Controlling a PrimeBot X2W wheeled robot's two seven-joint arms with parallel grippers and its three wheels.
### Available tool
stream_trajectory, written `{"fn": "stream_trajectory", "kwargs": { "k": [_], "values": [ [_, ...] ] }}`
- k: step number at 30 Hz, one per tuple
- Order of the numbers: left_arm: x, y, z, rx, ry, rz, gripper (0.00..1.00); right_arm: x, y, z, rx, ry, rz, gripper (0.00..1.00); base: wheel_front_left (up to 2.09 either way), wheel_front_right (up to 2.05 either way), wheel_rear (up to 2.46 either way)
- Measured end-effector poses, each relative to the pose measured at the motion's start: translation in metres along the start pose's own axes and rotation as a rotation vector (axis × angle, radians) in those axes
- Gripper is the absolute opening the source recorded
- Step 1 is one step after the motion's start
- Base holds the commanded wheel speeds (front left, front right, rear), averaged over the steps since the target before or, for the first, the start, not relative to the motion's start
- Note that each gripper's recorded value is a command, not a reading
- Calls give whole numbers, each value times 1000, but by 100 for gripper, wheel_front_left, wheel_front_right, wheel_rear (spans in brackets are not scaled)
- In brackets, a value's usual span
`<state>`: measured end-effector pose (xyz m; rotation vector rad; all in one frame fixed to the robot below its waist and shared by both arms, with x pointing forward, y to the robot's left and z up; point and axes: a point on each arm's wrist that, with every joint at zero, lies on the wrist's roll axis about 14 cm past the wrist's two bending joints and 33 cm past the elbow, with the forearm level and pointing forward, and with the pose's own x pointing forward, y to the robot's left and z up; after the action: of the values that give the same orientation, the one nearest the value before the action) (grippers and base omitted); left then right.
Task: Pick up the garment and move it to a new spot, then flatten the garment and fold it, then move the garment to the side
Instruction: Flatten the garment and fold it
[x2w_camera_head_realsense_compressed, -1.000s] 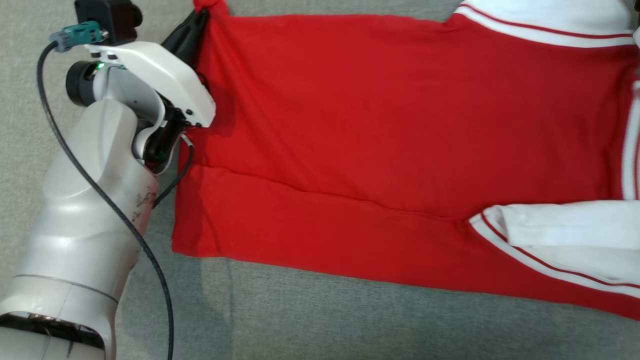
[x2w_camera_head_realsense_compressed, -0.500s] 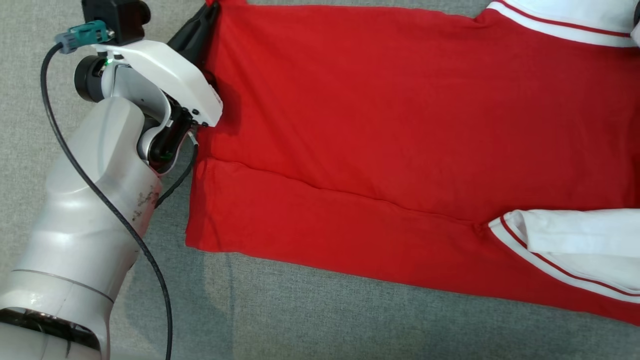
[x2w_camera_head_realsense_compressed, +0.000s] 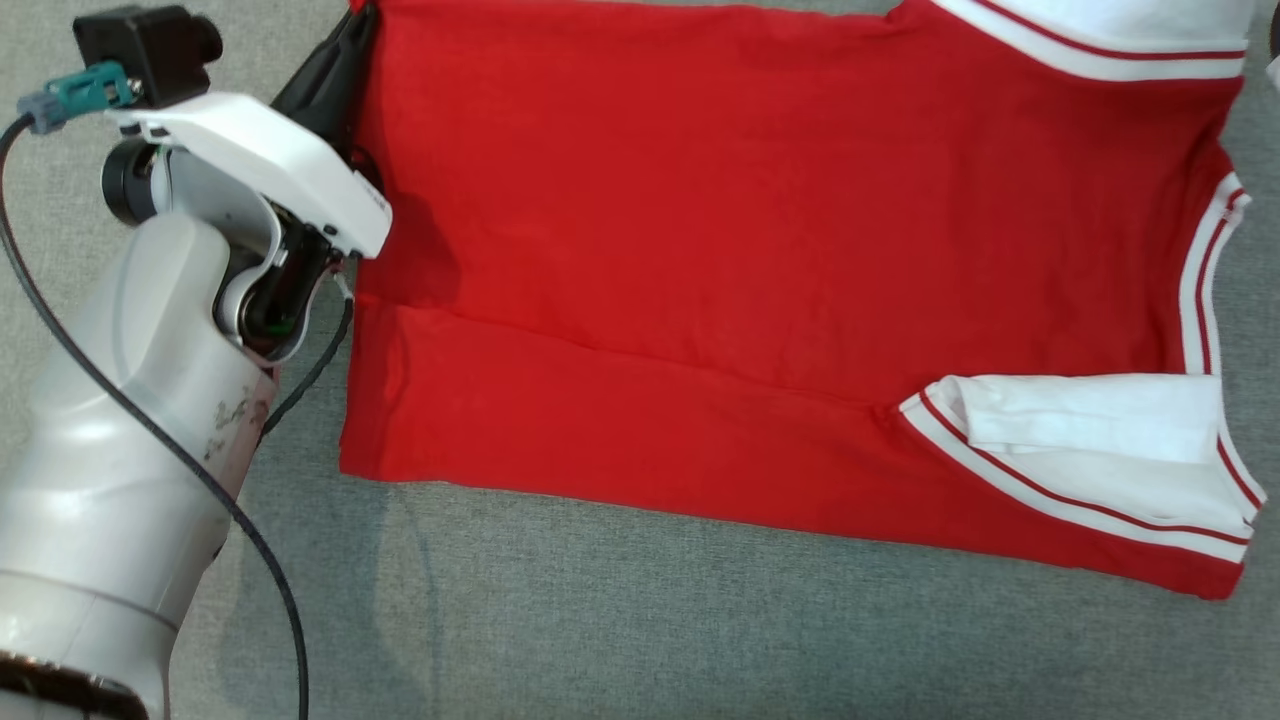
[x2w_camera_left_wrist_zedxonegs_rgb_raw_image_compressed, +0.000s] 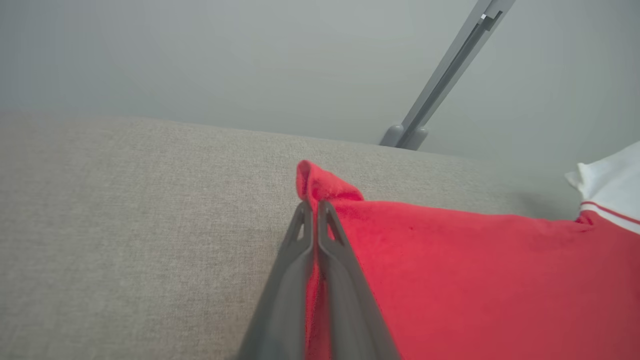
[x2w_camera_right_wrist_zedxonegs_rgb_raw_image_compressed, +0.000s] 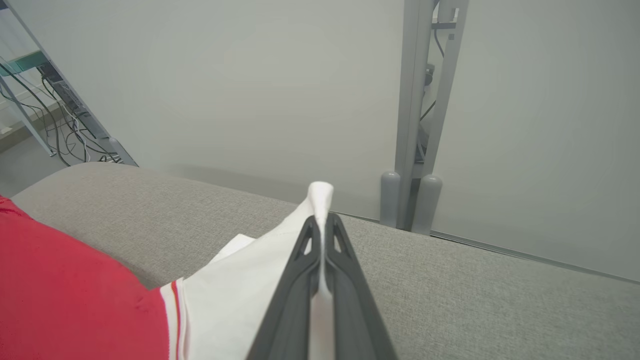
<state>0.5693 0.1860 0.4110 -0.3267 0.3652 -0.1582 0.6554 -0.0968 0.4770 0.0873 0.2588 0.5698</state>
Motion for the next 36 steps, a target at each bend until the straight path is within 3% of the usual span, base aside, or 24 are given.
{"fn": "stream_trajectory", "kwargs": {
  "k": [7, 14, 22, 33, 34, 35, 36],
  "values": [
    [-19, -2, -9, -100, 9, -24, 0, -29, 30, -8, 7, 12, 91, 0, 0, 0, 0],
    [-52, 15, -27, -155, 34, -8, 0, -91, 58, -40, 116, 48, 156, 0, 0, 0, 0],
    [-69, 9, -55, -239, 82, -5, 0, -148, 74, -97, 278, 118, 111, 0, 0, 0, 0],
    [-81, 16, -75, -261, 100, 47, 0, -174, 89, -130, 446, 87, 15, 0, 0, 0, 0],
    [-82, 16, -76, -266, 103, 51, 41, -177, 90, -133, 452, 89, 7, 0, 0, 0, 0],
    [-83, 17, -78, -268, 104, 55, 84, -180, 92, -135, 456, 90, 2, 21, 0, 0, 0],
    [-83, 17, -78, -268, 104, 55, 100, -180, 92, -135, 456, 90, 2, 50, 0, 0, 0]
  ]
}}
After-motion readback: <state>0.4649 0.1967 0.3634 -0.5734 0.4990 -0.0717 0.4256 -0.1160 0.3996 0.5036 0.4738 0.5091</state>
